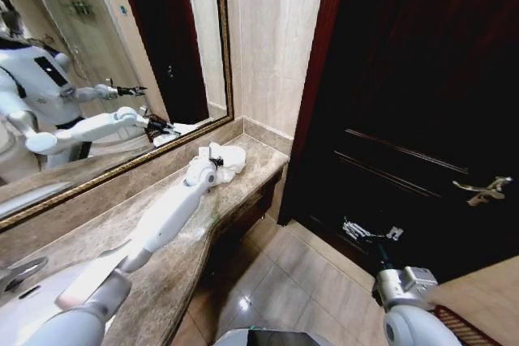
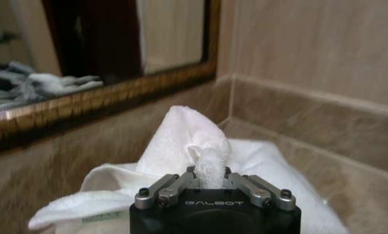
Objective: Discard the used towel into the hamper.
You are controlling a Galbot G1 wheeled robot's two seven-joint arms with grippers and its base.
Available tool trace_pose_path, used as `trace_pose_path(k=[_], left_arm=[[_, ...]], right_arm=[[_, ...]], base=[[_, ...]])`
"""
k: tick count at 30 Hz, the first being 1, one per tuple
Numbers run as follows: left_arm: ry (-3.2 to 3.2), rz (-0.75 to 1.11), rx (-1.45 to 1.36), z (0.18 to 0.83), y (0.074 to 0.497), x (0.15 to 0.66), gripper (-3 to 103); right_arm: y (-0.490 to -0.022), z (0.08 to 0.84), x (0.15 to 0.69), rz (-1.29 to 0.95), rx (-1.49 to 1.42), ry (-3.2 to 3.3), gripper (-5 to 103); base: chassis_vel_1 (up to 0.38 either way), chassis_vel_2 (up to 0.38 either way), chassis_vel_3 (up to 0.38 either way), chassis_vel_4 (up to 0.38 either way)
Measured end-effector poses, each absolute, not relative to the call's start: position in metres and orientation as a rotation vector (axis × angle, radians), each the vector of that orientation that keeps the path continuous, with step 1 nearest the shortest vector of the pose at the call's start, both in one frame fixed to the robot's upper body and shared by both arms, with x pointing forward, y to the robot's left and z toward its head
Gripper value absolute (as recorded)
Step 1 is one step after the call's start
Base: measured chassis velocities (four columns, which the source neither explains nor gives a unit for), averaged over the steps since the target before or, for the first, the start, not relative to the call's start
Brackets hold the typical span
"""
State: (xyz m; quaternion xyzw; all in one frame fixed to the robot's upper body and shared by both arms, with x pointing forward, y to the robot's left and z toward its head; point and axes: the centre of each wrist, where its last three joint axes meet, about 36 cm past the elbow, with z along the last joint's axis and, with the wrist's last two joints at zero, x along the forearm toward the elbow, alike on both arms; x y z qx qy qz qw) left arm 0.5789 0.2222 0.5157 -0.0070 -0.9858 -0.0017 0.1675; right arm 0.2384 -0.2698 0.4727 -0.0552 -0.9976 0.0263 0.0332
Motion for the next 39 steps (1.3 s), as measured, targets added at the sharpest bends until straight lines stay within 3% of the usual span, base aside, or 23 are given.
trace_pose_path(k=[10,17,27,31,39], left_arm=[[-2.971,-0.098,-0.101,0.547,0.221,0.498,12],[-3.138,-0.202,-0.133,0.545,0.255,0.427,12],[-3.255,-0.028,-0.233,0.534,0.247,0.337,12],[-3.31,-0.009,-0.108,0.53,0.246,0.3,12],[-3.374,-0.015,-0.098,0.525,0.264,0.273,12]], right_arm=[[-0.271,0.477,0.243,0.036,-0.152,-3.084,100],[-0.27,0.483,0.25,0.006,-0.131,-3.104,100],[-0.269,0.494,0.252,-0.019,-0.092,-3.141,100],[-0.27,0.498,0.25,-0.023,-0.077,-3.148,100],[-0.269,0.502,0.247,-0.045,-0.051,-3.159,100]], base=[[0.0,0.0,0.0,0.0],[0.0,0.0,0.0,0.0],[0.0,0.0,0.0,0.0],[0.0,0.0,0.0,0.0],[0.0,0.0,0.0,0.0]])
